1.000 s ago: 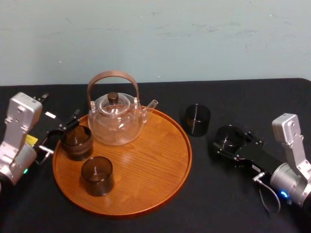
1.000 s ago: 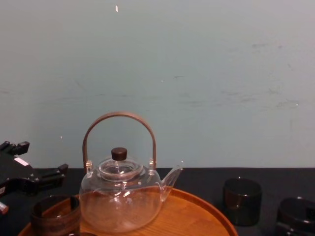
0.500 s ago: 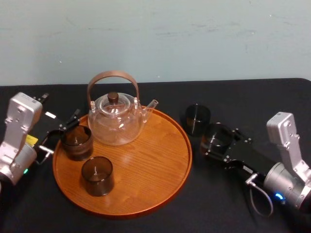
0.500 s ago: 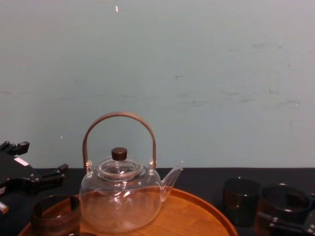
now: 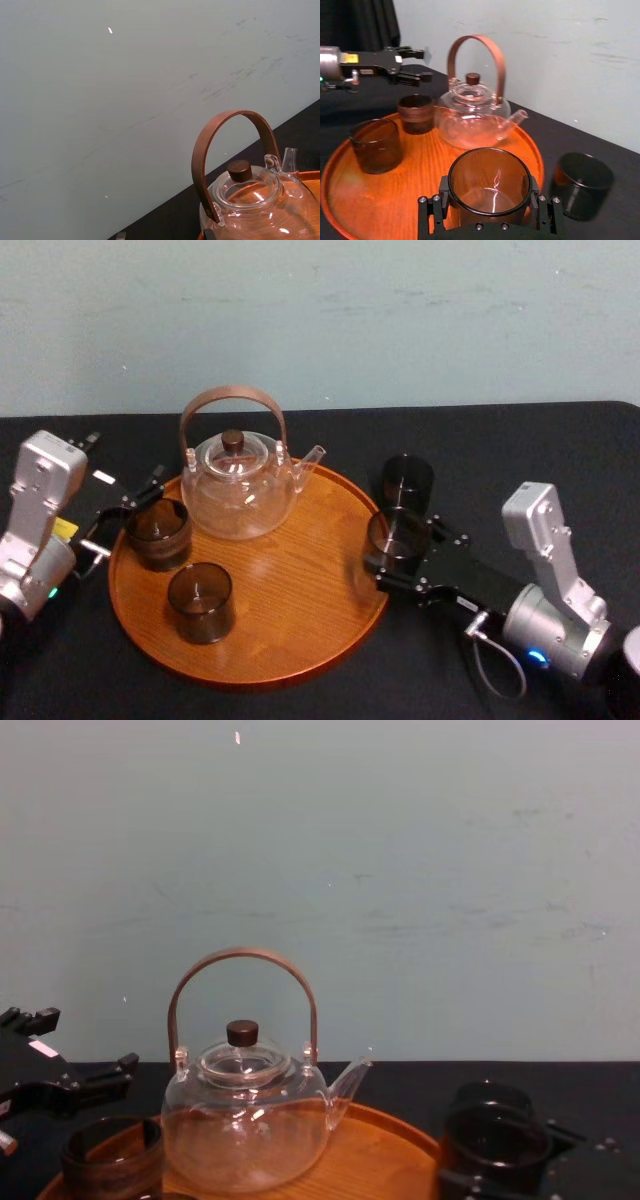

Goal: Pick up the glass from the table and place it on the tray.

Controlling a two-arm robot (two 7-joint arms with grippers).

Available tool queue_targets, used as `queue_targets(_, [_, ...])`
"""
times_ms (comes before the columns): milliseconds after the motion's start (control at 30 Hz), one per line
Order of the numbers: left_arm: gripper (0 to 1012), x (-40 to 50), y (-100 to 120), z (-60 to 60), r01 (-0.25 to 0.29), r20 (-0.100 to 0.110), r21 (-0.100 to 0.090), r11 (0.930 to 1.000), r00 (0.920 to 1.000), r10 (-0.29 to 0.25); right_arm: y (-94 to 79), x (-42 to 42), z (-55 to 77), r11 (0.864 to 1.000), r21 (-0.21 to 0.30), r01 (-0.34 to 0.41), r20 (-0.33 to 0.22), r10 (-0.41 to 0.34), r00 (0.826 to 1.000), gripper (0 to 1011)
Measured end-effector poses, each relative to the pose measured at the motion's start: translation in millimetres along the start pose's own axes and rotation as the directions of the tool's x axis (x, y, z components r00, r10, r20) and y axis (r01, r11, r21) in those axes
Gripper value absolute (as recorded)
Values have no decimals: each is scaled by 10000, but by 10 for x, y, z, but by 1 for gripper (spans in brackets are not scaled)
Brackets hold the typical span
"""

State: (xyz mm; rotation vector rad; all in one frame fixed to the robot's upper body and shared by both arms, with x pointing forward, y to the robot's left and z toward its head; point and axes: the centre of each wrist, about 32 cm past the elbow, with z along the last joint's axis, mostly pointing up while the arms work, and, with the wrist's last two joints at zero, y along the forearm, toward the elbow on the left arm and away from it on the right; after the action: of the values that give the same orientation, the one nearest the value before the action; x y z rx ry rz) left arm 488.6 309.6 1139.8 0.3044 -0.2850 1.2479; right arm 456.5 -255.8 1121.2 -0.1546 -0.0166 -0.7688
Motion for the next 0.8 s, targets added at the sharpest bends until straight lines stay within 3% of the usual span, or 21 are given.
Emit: queue_targets(800, [1001,0,0,0,0,0,0,10000,10000,0,446,-202,-29,9905,-104,-1372,-45,1371,9905,907])
